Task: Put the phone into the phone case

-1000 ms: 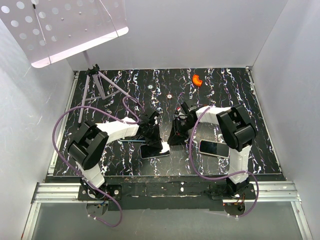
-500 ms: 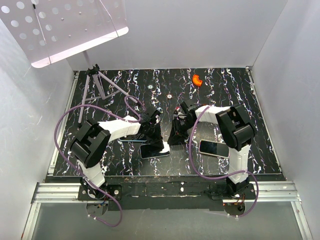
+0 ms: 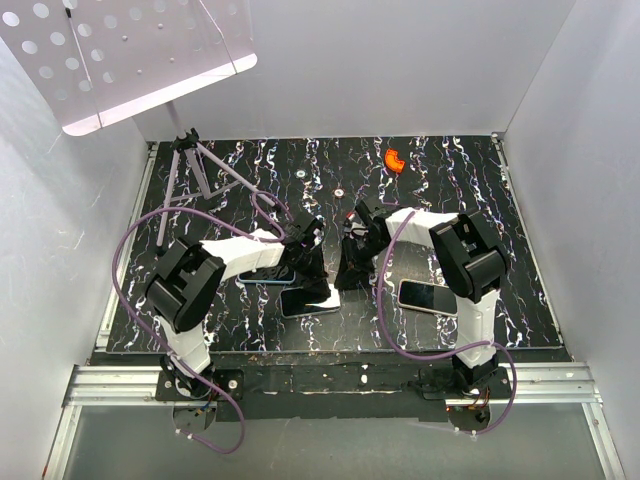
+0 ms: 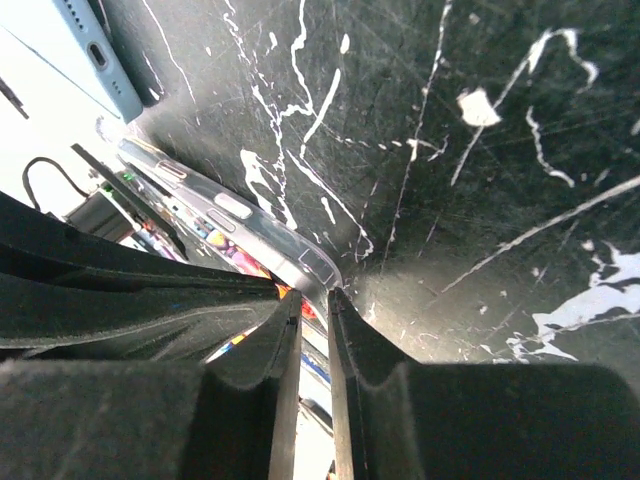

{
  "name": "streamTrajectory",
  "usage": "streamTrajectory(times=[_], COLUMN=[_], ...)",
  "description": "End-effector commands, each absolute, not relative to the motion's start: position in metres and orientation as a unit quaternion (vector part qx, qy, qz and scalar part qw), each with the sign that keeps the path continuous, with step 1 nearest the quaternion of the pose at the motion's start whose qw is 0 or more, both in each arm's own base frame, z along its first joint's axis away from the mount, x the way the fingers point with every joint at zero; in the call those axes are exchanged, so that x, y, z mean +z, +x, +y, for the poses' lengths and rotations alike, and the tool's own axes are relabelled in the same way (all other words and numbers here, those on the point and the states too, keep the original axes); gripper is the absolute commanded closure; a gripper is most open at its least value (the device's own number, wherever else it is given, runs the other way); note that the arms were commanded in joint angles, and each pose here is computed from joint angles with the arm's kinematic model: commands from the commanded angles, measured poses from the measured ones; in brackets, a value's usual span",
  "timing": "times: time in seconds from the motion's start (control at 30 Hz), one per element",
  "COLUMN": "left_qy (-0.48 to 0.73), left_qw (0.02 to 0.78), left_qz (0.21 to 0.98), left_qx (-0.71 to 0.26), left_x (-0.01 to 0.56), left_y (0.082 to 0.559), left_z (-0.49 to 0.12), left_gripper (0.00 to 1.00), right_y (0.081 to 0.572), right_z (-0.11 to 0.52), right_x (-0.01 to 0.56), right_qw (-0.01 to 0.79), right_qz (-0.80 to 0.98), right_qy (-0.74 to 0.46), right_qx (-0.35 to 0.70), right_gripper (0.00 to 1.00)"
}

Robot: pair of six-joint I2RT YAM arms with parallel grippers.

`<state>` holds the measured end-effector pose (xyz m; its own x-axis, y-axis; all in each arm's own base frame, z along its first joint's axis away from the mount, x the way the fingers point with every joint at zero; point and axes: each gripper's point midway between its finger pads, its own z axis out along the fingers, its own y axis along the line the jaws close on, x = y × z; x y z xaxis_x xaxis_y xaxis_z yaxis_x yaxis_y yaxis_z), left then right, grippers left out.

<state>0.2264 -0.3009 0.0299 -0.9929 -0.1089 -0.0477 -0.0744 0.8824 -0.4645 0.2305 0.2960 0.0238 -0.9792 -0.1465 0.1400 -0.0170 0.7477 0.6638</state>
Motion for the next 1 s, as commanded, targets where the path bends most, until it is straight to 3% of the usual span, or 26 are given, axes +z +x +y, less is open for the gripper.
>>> streamTrajectory(times=[0.0,0.5,0.83,0.97], left_qy=[-0.074,-0.081,-0.032,-0.024], left_qw=[0.029,0.017,0.106,0.137], left_qz=[0.995,0.996,0.981,0.964], left_qx=[-0.069,-0.045,-0.157,-0.228], left_x=[-0.038,-0.053,0.021,0.06], left_y=[0.215,0.211,0.239,0.244], left_z=[-0.234,-0.228,-0.259,-0.268], left_gripper=[1.0,1.0,1.0,0.8], right_y=[0.22,0.219,0.228,0.231], right_z=[0.254,0.246,0.268,0.28], right_x=[-0.051,-0.06,-0.008,0.024], right_qw=[0.075,0.058,0.009,-0.015], right_qz=[-0.979,-0.988,-0.98,-0.971], right_qy=[0.074,0.11,0.118,0.117], right_qx=[-0.177,-0.097,-0.162,-0.206], right_gripper=[0.8,0.81,0.72,0.6])
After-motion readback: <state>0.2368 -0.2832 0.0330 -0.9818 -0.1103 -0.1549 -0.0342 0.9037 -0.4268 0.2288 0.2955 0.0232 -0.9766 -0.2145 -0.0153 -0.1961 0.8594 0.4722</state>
